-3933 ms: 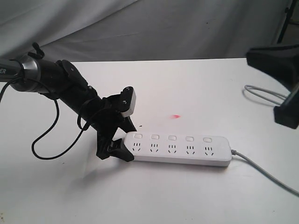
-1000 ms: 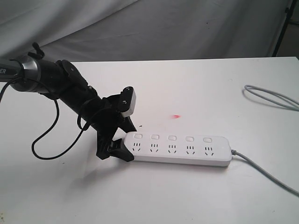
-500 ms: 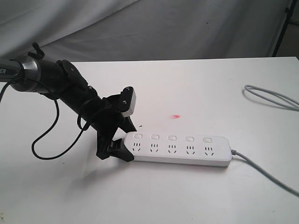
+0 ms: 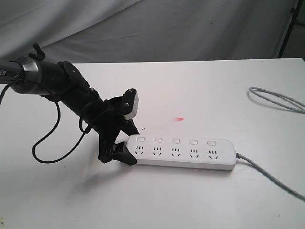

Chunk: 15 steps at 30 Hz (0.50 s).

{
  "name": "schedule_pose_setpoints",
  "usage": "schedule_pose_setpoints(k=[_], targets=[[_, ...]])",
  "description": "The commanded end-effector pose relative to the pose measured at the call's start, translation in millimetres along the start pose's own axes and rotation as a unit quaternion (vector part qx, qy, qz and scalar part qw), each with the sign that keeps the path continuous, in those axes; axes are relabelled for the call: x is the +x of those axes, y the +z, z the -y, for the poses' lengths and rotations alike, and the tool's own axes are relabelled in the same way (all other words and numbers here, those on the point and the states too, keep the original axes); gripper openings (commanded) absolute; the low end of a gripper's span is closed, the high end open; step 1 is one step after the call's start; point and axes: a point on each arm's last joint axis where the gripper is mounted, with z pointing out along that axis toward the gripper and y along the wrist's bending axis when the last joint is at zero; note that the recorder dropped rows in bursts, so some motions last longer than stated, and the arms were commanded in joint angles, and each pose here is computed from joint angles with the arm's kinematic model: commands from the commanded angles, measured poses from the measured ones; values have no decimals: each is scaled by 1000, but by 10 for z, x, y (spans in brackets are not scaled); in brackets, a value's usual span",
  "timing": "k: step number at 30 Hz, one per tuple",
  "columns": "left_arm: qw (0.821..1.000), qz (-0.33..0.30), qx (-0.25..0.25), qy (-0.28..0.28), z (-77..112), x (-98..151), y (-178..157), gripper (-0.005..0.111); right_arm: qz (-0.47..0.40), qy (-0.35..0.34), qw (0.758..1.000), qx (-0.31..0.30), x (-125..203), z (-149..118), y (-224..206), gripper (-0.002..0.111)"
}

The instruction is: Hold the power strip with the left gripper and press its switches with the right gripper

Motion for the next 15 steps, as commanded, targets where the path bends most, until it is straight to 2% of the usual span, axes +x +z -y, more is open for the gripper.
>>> schedule_pose_setpoints(k=[1, 6, 7, 11, 15], targets=[[1000, 3, 0, 2, 3, -44, -4, 67, 1, -4, 1000, -2, 9, -1, -4, 0], [1000, 3, -2, 2, -1, -43, -4, 70, 1, -4, 1000, -2, 9, -1, -4, 0], [1000, 2, -5, 2, -5, -42, -4, 74, 1, -4, 1000, -2, 9, -1, -4, 0], [1000, 0, -14, -14, -21, -38, -4, 103, 1, -4, 1000, -2, 9, -1, -4, 0], [999, 1, -3, -40, 1, -49, -32, 105, 1, -4, 1000, -2, 9, -1, -4, 0]])
